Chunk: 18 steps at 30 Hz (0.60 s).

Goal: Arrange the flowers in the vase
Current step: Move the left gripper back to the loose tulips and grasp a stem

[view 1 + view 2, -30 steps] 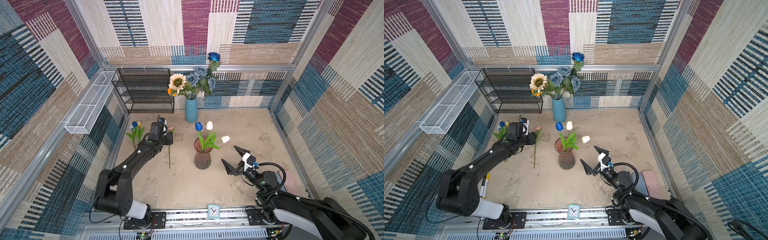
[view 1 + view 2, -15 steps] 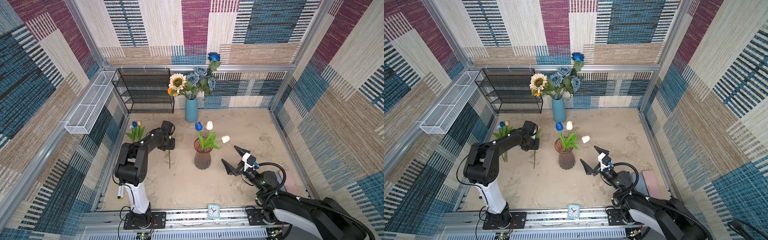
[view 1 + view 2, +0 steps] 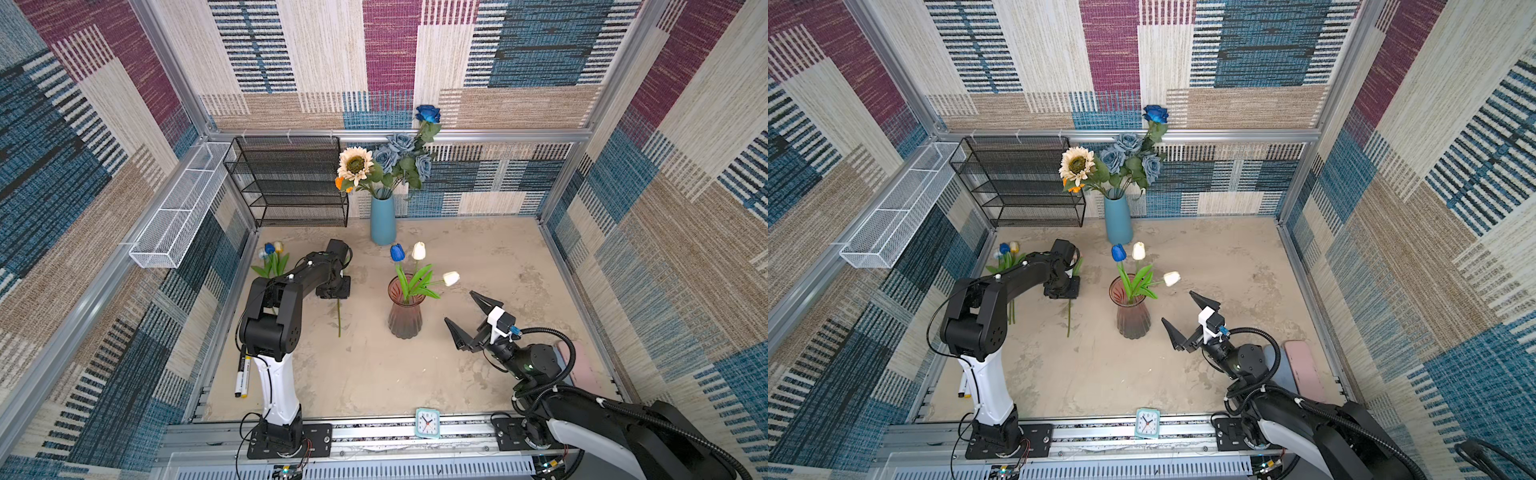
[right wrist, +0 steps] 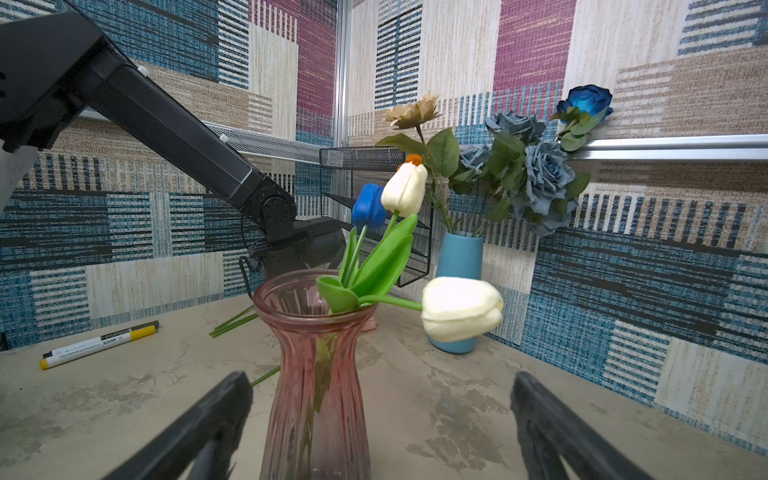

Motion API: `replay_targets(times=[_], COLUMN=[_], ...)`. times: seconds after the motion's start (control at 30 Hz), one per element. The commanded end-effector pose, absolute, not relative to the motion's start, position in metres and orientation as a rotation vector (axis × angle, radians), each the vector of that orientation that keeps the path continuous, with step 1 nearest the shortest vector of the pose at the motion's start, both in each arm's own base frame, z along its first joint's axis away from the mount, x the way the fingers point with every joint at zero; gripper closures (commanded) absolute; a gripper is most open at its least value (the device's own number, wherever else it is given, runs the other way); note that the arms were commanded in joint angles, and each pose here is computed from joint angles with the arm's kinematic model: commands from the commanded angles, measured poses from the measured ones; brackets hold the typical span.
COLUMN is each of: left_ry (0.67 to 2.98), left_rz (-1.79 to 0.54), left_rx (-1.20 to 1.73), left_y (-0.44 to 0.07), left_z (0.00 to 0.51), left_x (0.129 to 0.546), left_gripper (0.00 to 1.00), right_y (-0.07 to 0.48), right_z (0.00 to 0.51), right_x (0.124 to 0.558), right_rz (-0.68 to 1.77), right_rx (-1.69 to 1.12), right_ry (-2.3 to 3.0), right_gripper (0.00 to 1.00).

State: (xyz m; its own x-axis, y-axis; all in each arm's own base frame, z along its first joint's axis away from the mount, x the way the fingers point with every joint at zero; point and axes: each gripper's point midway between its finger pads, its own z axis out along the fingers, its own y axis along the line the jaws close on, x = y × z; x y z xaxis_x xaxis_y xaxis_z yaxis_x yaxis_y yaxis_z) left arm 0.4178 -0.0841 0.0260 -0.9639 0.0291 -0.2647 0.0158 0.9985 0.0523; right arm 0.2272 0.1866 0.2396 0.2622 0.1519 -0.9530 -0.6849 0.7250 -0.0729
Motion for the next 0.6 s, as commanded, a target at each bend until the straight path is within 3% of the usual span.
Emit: replay_targets(times=[0.0,0.27,0.57], left_ry=[2.921,2.904,2.854], left_rz=[0.112,0.153,0.121], left_rx=[0.047,0.044,0.047], left_y=[-0.080,-0.074,-0.077], left_z=[0.021,0.027,0.044], left_x=[0.411,0.409,0.412], left_gripper=[0.63,0.84,1.00], right_y=[0.184,0.182,0.181], right_z=[0.245,0.248,0.249], right_x=[0.226,0.224,0.223], right_rz=[0.594,0.596,0.597], right_rx=[-0.524,-0.518,-0.514], right_ry=[1.153,1.143,1.137], right_gripper=[0.00,0.00,0.00])
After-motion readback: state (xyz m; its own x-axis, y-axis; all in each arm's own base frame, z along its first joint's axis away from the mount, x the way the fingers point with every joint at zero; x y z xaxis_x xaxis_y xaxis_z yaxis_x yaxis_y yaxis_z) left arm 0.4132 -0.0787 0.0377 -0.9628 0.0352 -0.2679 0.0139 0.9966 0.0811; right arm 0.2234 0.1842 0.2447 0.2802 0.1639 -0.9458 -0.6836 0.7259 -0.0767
